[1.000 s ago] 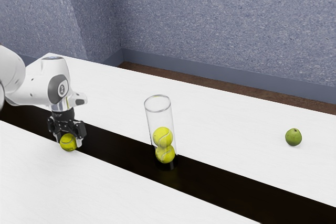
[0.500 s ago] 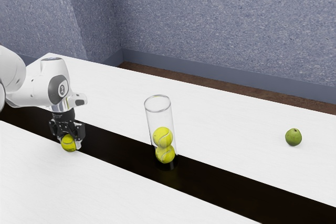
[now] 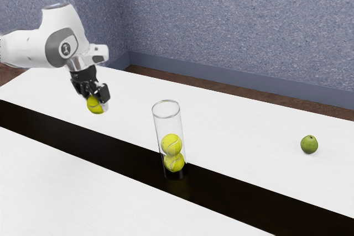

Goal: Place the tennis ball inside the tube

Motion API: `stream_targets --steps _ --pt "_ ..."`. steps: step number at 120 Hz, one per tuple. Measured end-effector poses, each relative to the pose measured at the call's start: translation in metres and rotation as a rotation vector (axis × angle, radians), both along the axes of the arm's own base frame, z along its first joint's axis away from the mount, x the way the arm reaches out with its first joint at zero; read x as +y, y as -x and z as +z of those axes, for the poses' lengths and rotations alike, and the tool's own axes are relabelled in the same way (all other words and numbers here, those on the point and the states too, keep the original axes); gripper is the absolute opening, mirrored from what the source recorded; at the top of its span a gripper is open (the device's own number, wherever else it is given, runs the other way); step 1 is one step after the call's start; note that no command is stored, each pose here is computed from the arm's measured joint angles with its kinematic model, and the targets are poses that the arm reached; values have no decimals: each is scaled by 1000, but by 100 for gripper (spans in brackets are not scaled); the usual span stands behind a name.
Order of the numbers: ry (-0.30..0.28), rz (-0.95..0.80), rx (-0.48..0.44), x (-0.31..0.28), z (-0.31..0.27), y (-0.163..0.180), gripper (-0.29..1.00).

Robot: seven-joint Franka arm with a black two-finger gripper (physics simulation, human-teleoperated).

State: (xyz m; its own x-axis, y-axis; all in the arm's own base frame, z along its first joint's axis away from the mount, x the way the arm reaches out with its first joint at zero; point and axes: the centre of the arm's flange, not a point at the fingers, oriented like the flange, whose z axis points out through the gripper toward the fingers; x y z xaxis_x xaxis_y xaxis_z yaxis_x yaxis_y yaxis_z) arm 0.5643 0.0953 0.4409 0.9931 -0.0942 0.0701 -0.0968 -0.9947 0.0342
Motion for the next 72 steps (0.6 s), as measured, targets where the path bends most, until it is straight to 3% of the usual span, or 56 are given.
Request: stream_targets --steps 25,72 --pt "-34 -90 -65 -91 93 -15 37" --pt "2 -105 -7 -243 112 -1 38"
